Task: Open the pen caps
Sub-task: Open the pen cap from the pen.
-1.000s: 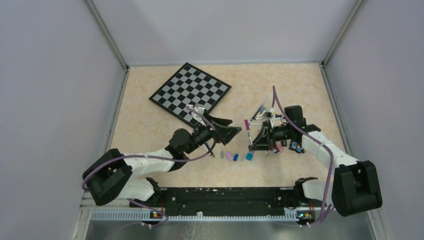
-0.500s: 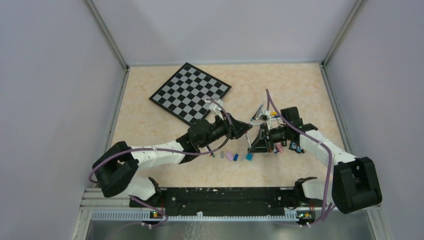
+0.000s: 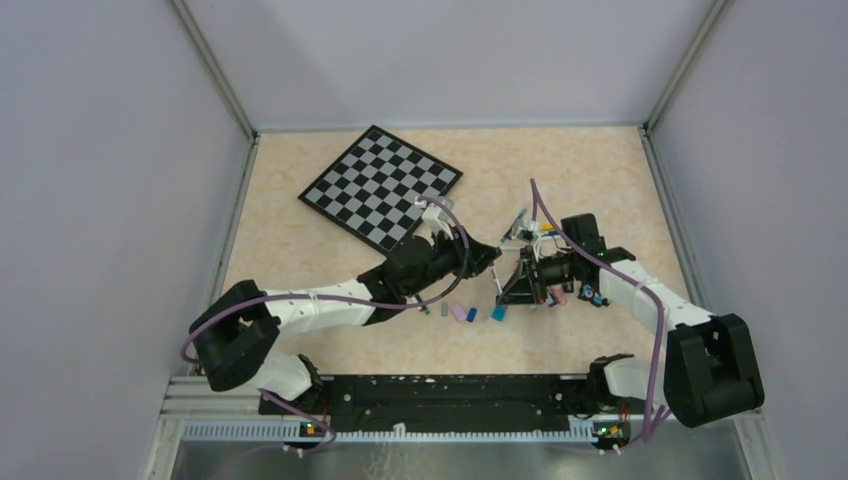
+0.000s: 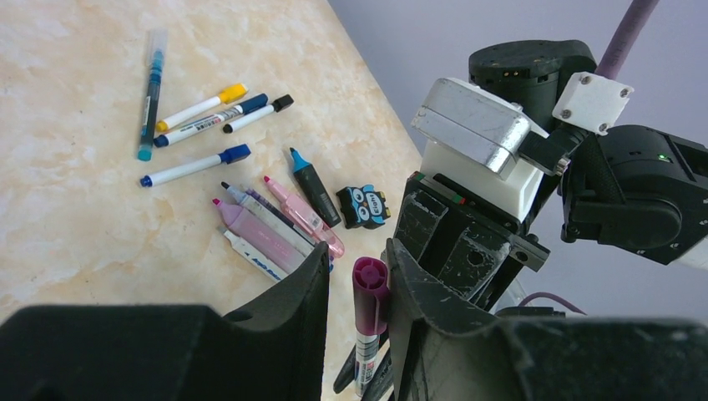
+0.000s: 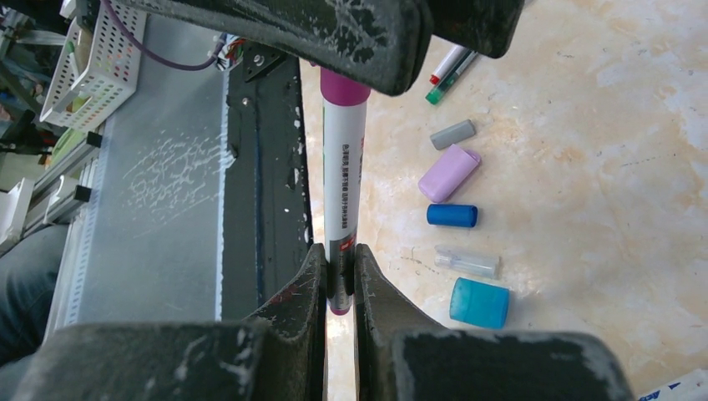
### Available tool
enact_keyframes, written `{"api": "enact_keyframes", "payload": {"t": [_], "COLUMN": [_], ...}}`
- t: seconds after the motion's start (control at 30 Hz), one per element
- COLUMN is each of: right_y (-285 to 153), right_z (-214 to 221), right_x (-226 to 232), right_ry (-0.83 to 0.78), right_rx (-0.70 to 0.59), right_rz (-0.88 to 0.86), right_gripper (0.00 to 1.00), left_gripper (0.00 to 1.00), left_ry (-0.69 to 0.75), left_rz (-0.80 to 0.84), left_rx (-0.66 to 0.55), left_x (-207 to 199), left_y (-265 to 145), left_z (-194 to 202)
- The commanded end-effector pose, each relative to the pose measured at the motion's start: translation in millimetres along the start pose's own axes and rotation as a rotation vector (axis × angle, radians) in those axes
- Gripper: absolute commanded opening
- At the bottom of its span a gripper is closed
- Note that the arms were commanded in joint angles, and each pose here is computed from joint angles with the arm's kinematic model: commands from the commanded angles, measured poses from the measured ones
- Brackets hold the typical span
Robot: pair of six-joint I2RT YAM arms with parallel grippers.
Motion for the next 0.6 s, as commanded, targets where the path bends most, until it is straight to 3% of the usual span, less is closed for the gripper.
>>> {"api": "enact_keyframes", "payload": {"t": [0.0,0.37,0.43,0.53,0.57], "right_y": [0.9,0.6,0.2,0.5,0.5], "right_z": [-17.7,-19.7,-20.2,-19.2,-18.6], "right_x": [-1.4,-6.6,-6.6,-6.8,-6.8], "right_ry": [-0.080,-0.080,-0.082,-0.082,-0.079], "right_rx": [-0.018,-0.013,-0.014,-0.013,-0.012], "right_rz": [0.001,0.063,0.068,0.068,0.065], "right_gripper": [0.00,0.00,0.00,0.00,0.00], "left_gripper": [0.33,0.31,0.24,0.02,0.00], "left_ry": [-0.003,-0.025,-0.028,-0.027,-0.026], "left_rz": [0.024,0.025,0.023,0.018,0.016], "left_rx": [-0.025,0.000,0.000,-0.010,-0.020], "left_x": [-11.2,-11.9,-12.0,-12.4,-13.2], "left_y": [6.7,7.0,6.9,6.2,5.5], "left_z": [-8.8,-6.4,-6.5,-8.2,-10.1]}}
Point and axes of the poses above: each gripper's point midway between its finger pads, its own y axis out along the fingers, its own x axis along the line the jaws close on, z = x × y, the point moved 10 cm from there along -y, back along the fingers, and after that the axes turned 1 degree about y, right-handed, at the moved point
